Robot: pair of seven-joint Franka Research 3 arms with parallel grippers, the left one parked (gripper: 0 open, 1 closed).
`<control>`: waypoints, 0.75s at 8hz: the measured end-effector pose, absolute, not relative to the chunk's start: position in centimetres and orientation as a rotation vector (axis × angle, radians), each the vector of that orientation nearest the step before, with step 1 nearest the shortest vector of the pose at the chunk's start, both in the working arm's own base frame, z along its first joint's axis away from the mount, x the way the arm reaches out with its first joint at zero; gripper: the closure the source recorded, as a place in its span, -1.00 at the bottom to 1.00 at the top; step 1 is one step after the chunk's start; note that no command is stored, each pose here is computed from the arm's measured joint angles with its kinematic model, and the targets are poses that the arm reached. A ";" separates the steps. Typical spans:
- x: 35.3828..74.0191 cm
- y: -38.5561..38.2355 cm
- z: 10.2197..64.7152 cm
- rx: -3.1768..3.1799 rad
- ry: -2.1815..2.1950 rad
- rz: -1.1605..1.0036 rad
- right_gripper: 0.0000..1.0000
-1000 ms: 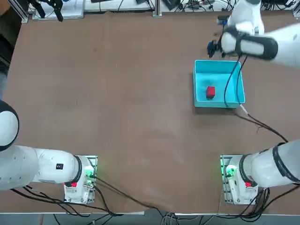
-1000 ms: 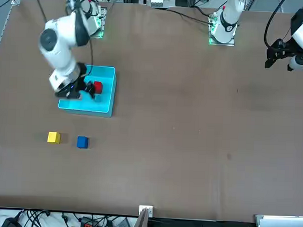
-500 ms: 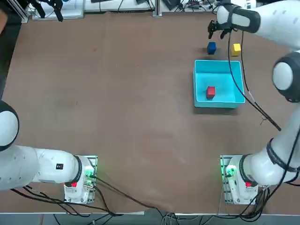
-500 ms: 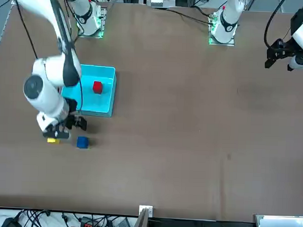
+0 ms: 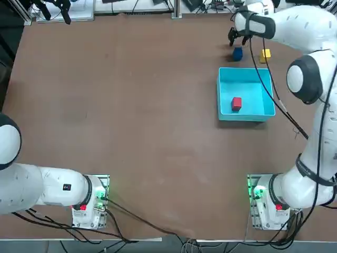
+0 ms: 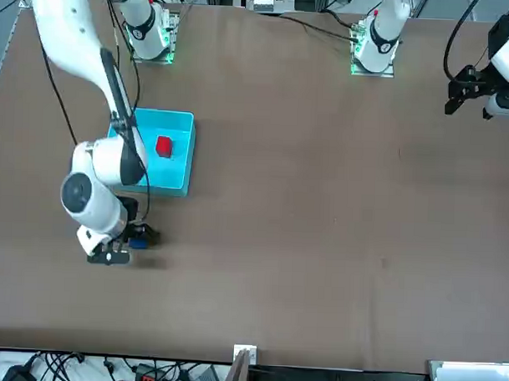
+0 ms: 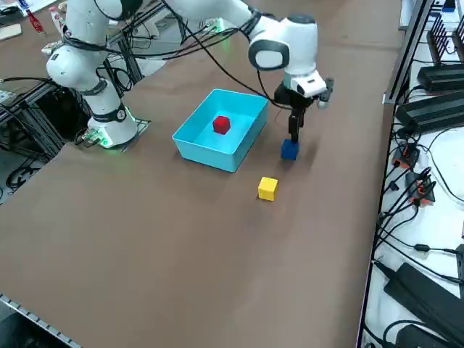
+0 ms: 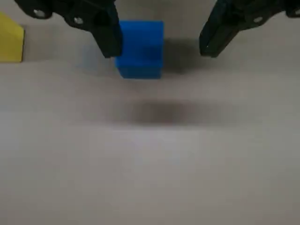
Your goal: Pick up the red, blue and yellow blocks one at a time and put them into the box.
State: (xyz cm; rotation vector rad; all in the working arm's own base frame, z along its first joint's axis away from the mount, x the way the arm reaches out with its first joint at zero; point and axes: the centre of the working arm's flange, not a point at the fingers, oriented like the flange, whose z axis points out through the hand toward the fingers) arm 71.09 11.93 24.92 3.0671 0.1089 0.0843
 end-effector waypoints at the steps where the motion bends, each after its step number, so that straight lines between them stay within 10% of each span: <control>1: 71.3 11.3 24.2 3.046 0.146 0.075 -1.00; 6: 71.1 10.4 23.1 3.036 0.182 0.027 -1.00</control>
